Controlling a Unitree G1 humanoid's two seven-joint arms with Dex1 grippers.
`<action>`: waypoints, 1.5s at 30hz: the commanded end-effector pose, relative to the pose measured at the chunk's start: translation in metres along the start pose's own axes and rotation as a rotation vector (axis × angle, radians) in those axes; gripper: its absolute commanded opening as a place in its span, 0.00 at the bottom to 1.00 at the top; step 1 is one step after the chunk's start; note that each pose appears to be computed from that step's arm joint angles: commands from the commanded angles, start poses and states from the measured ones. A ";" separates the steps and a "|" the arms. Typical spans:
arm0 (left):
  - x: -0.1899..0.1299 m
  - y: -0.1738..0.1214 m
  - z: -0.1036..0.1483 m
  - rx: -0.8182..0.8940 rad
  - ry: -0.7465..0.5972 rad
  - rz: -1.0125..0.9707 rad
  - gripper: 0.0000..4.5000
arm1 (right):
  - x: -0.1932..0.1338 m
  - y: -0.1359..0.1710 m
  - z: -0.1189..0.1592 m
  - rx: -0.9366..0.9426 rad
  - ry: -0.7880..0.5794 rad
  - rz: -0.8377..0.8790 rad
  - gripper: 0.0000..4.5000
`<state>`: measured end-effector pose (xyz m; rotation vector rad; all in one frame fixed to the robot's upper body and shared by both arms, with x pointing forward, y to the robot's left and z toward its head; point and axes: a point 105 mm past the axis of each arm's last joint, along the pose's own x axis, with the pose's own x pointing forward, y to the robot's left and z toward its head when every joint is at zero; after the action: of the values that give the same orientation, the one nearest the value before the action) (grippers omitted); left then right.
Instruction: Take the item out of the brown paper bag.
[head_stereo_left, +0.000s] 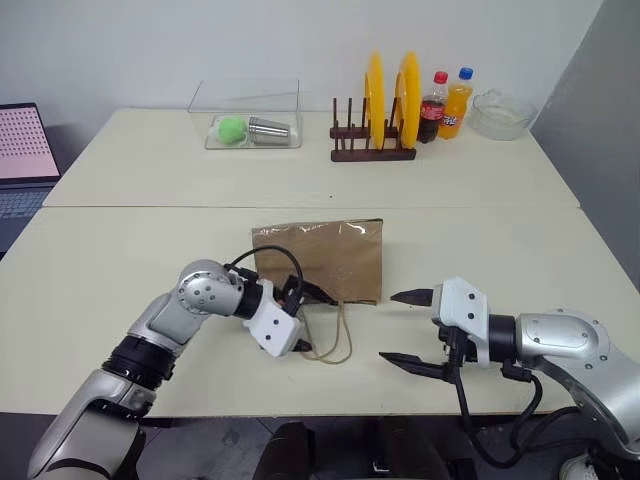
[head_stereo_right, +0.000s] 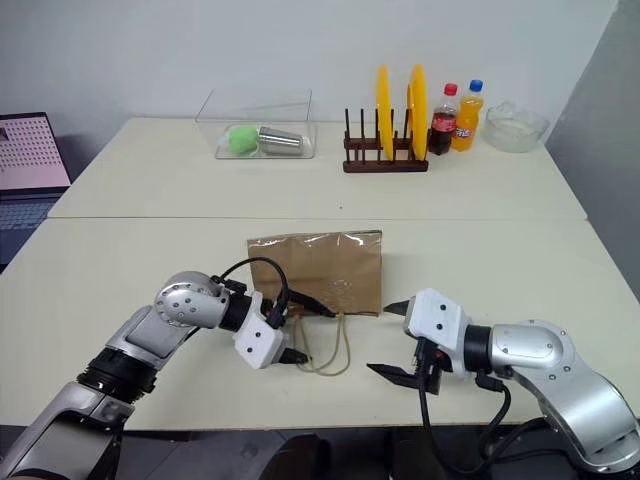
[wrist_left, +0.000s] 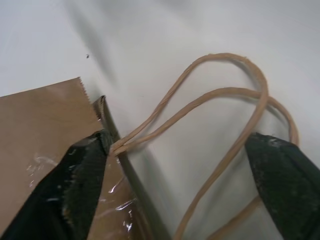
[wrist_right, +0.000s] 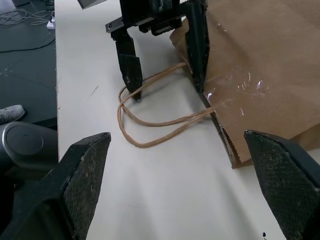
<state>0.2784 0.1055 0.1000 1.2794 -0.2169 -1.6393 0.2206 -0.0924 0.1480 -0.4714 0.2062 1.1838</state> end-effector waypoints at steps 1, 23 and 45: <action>0.003 0.000 0.005 0.012 -0.025 -0.006 0.71 | -0.004 0.000 0.012 -0.043 -0.027 -0.008 1.00; -0.046 0.107 0.020 -0.481 -0.230 0.467 0.01 | 0.019 0.011 0.013 -0.344 -0.018 0.117 1.00; -0.050 0.113 0.006 -0.471 -0.207 0.503 0.00 | 0.096 -0.016 0.030 -0.665 -0.079 0.016 0.71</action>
<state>0.3364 0.0881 0.1915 0.6057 -0.1742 -1.3005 0.2683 -0.0072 0.1313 -0.9683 -0.1981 1.2901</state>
